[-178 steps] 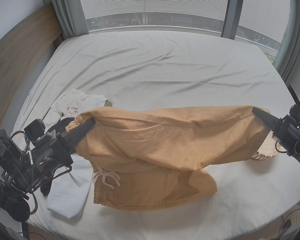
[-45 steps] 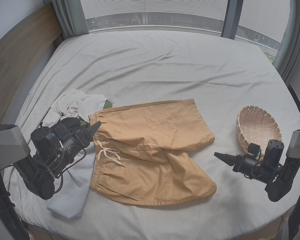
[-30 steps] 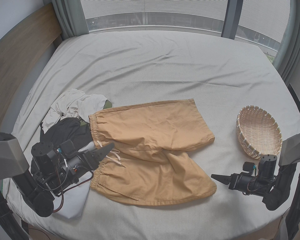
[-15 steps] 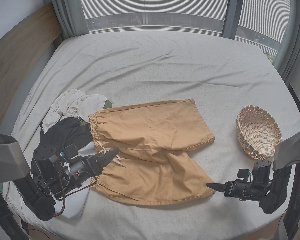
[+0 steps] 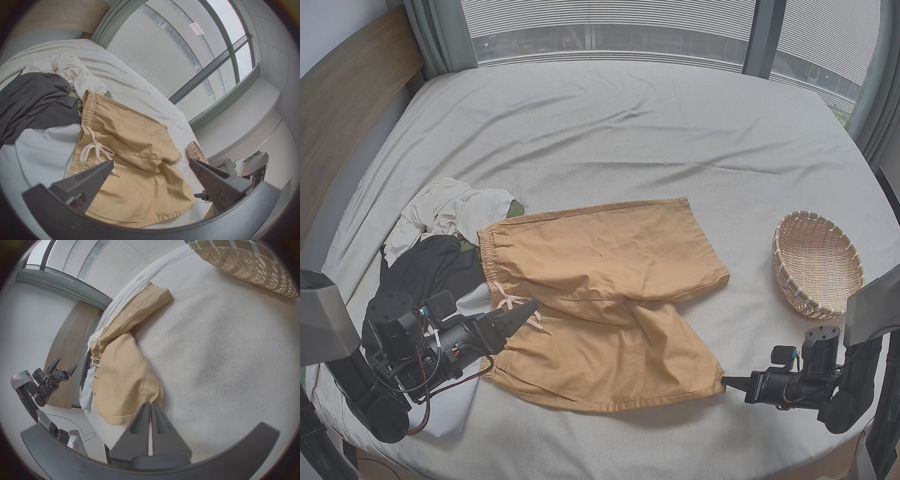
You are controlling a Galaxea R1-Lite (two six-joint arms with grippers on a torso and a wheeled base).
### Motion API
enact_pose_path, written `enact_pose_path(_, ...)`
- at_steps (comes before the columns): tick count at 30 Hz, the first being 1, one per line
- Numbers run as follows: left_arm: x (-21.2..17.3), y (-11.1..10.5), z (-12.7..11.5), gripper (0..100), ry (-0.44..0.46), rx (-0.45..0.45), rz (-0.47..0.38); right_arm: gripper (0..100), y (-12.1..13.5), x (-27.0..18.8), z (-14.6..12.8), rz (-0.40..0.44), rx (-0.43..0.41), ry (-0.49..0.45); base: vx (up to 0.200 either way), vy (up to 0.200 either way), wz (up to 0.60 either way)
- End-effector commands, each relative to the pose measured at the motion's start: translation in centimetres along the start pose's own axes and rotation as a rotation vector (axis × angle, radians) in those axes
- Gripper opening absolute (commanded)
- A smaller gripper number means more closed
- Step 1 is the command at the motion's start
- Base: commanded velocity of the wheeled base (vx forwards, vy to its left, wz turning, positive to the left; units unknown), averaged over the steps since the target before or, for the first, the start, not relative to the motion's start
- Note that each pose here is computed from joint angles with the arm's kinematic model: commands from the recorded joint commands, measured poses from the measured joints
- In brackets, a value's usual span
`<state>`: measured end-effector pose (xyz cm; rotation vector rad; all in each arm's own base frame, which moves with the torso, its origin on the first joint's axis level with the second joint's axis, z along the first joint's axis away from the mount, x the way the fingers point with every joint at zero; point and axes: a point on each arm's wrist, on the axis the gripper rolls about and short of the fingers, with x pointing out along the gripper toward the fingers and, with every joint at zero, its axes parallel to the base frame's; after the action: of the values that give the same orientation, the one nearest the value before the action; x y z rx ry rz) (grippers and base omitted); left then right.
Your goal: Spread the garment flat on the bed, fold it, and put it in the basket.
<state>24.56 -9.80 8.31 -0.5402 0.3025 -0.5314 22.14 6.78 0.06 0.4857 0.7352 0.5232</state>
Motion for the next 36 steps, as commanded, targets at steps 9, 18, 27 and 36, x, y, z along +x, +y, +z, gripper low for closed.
enact_pose_path(9, -0.1, 0.0, -0.1, 100, 0.003, -0.002, 0.003, 0, 2.7, -0.7, -1.9, 0.074, -0.052, 0.091, 0.000, 0.000, 0.00)
enact_pose_path(18, -0.2, 0.1, -0.2, 100, 0.007, -0.003, 0.005, 0, 4.9, -0.3, -3.0, 0.150, -0.106, 0.143, 0.000, 0.000, 0.00)
enact_pose_path(27, -0.3, 0.1, -0.2, 100, 0.009, -0.003, 0.007, 0, 6.1, -0.3, -3.5, 0.198, -0.142, 0.162, 0.000, 0.000, 0.00)
enact_pose_path(36, -0.1, -0.1, -0.3, 100, 0.014, 0.012, -0.003, 0, 4.4, 0.4, -0.6, 0.118, -0.112, 0.006, 0.000, 0.000, 0.00)
